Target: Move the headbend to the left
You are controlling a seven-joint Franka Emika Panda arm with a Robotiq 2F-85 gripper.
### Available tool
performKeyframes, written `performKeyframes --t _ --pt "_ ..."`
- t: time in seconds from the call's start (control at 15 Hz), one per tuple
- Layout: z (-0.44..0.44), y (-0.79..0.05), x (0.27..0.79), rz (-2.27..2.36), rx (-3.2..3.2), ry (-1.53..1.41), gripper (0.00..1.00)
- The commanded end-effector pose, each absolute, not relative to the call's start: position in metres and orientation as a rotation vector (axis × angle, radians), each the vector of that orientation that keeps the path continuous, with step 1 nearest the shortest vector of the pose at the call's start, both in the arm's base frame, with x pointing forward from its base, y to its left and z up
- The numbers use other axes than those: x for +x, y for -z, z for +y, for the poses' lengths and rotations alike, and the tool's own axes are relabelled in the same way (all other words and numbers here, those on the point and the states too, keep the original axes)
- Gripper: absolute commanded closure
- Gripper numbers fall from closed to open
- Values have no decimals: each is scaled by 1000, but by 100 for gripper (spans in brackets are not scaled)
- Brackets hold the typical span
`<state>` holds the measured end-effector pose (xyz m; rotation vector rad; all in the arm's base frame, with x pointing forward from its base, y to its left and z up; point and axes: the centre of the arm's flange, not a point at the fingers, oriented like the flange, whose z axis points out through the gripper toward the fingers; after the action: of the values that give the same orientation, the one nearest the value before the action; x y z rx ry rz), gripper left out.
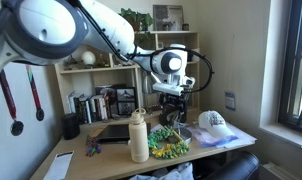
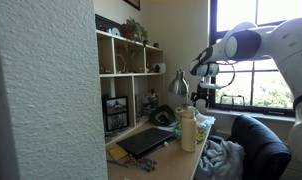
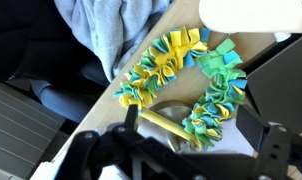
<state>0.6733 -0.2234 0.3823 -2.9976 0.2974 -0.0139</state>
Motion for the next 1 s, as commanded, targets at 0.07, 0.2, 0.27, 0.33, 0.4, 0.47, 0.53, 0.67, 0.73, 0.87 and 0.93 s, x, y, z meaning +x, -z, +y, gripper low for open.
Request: performKeyframes --t 0.07,0.2,0.27,0.33,0.4,0.47,0.53,0.67,0.73,0.87,0.93 --pt "-250 -343 712 258 -2987 -3 0" --pt "-256 -327 718 254 -2996 1 0" --pt "-259 -323 719 285 -2995 9 0" --pt "-260 -330 719 302 -2964 4 0" --pt "-253 -318 703 301 -2987 -14 0" --pt "-255 -317 705 302 -2985 -6 0" --pt "-256 -318 707 302 -2985 1 0" --pt "-255 -327 700 306 -2979 24 0" --pt "-250 -325 696 325 -2990 21 0" --pt "-242 -314 692 329 -2992 -21 0" --pt "-239 -309 690 334 -2994 -34 0"
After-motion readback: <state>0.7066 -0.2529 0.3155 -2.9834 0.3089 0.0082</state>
